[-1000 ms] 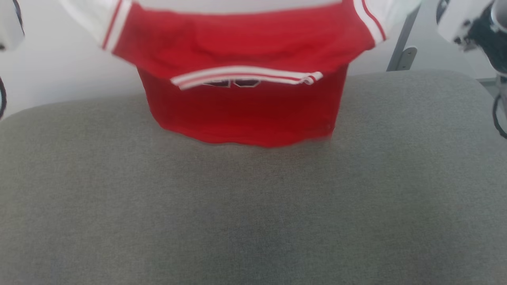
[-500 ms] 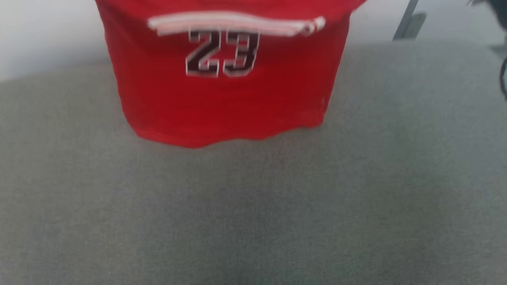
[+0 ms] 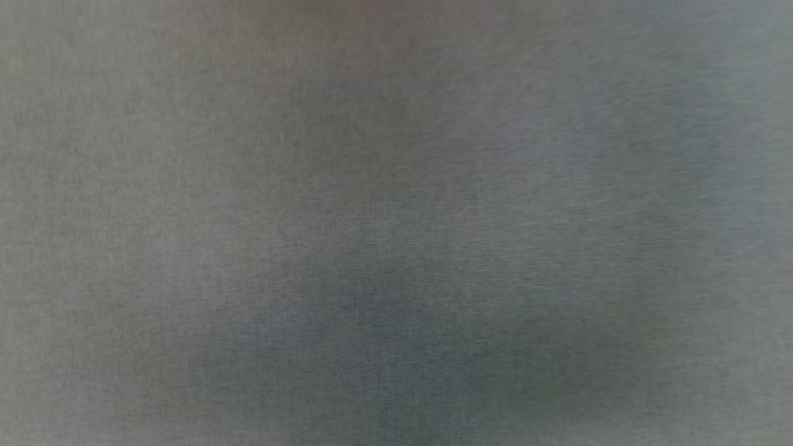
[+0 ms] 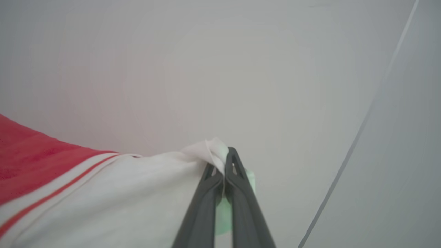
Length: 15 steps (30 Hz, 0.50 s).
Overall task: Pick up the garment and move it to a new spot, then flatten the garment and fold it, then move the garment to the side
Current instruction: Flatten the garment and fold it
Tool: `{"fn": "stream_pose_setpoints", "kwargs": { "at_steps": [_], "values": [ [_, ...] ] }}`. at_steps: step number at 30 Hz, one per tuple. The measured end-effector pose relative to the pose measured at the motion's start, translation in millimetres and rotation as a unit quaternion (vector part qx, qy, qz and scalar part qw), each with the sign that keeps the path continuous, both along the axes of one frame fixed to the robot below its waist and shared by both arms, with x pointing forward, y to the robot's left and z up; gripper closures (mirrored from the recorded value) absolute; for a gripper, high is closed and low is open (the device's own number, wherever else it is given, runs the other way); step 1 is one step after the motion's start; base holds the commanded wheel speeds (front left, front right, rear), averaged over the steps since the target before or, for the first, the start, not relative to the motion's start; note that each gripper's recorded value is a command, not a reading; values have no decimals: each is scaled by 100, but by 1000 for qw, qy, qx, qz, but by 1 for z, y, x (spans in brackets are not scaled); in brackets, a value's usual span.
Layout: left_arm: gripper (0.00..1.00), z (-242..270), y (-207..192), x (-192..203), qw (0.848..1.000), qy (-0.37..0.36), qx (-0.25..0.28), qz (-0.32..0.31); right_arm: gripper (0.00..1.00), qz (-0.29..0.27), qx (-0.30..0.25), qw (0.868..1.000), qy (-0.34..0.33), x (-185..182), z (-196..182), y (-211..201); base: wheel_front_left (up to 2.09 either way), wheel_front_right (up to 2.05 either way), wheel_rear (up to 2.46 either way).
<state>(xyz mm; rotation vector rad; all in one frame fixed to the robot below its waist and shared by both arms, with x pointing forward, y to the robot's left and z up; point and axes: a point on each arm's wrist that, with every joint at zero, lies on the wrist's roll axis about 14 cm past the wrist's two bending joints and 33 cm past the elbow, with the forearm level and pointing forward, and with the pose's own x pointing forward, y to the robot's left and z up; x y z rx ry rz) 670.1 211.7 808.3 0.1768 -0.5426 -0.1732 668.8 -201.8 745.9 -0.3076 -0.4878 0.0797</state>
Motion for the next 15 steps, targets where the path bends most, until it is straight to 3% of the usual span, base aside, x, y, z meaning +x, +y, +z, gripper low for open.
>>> {"fn": "stream_pose_setpoints", "kwargs": {
  "at_steps": [4,9,11,15],
  "values": [
    [100,-47,2,19,999,34,-2,3,100,10,-22,999,31,19,-46,22,0,0,0],
    [100,-125,17,19,988,152,0,20,100,20,0,987,160,19,-137,37,0,0,0],
    [100,-172,20,11,973,231,-2,26,100,27,23,979,202,11,-164,43,0,0,0],
    [100,-241,25,-20,936,351,-5,26,100,41,55,949,307,-18,-222,60,0,0,0]
  ]
}}
